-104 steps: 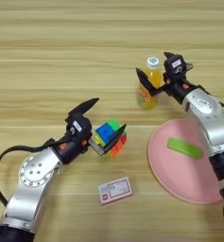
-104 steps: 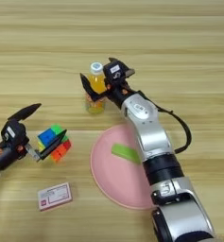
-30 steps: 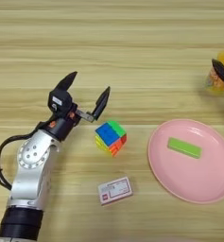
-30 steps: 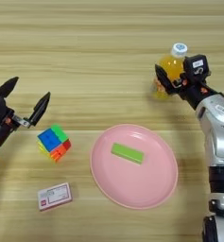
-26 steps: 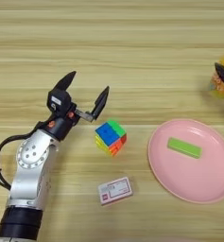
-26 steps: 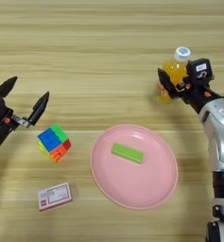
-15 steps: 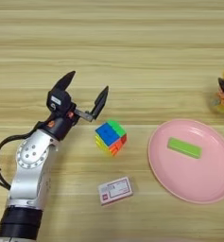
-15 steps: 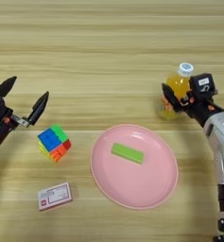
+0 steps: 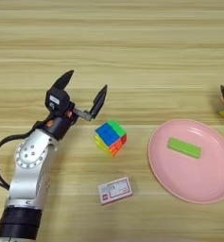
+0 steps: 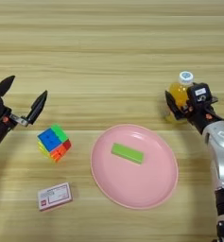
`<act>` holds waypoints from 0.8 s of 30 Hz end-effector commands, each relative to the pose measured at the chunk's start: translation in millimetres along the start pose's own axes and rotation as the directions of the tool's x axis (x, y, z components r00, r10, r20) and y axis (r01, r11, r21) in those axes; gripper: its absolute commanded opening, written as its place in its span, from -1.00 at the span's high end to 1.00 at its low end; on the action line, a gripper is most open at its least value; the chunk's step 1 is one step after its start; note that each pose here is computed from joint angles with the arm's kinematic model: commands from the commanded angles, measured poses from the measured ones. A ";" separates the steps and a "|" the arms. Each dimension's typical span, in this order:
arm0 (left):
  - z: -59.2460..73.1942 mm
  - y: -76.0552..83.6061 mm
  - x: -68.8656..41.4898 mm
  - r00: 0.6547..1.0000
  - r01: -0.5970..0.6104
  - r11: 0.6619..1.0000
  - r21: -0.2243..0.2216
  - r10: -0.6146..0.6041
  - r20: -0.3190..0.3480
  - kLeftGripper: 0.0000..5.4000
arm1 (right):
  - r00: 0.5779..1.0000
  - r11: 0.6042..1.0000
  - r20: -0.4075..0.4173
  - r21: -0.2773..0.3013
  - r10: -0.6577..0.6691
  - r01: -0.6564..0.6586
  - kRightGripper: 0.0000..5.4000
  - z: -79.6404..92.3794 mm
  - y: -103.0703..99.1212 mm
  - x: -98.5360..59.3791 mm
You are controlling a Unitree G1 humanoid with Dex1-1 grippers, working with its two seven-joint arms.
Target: Move the objects on the table
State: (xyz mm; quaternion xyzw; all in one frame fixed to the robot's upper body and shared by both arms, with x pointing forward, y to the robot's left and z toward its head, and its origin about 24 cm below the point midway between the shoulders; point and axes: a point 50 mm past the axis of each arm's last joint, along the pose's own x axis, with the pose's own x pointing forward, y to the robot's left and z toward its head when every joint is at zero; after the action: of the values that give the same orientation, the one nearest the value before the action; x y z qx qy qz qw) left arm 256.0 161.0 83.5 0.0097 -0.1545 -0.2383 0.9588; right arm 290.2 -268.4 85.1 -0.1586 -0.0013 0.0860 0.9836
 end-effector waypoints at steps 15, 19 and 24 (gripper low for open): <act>4.2 4.0 2.3 1.000 0.007 1.000 0.025 -0.007 0.008 -1.00 | 1.000 0.999 -0.022 -0.043 -0.012 0.011 -0.34 -27.0 15.6 -13.9; 4.0 3.9 2.7 1.000 0.005 1.000 0.026 -0.006 0.007 -1.00 | 1.000 0.999 -0.022 -0.041 -0.013 0.012 -0.49 -27.1 14.9 -13.6; 3.4 3.7 3.7 1.000 0.007 1.000 0.024 -0.007 0.006 -1.00 | 1.000 0.999 -0.011 -0.041 -0.013 0.013 -0.67 -23.7 13.9 -10.6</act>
State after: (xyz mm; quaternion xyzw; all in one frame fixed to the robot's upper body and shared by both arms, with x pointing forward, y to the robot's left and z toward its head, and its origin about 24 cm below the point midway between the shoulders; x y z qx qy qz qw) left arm 256.8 162.7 85.0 0.0120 -0.1568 -0.2367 0.9588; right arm 276.4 -266.1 58.6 -0.1805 -0.0019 0.0741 0.9808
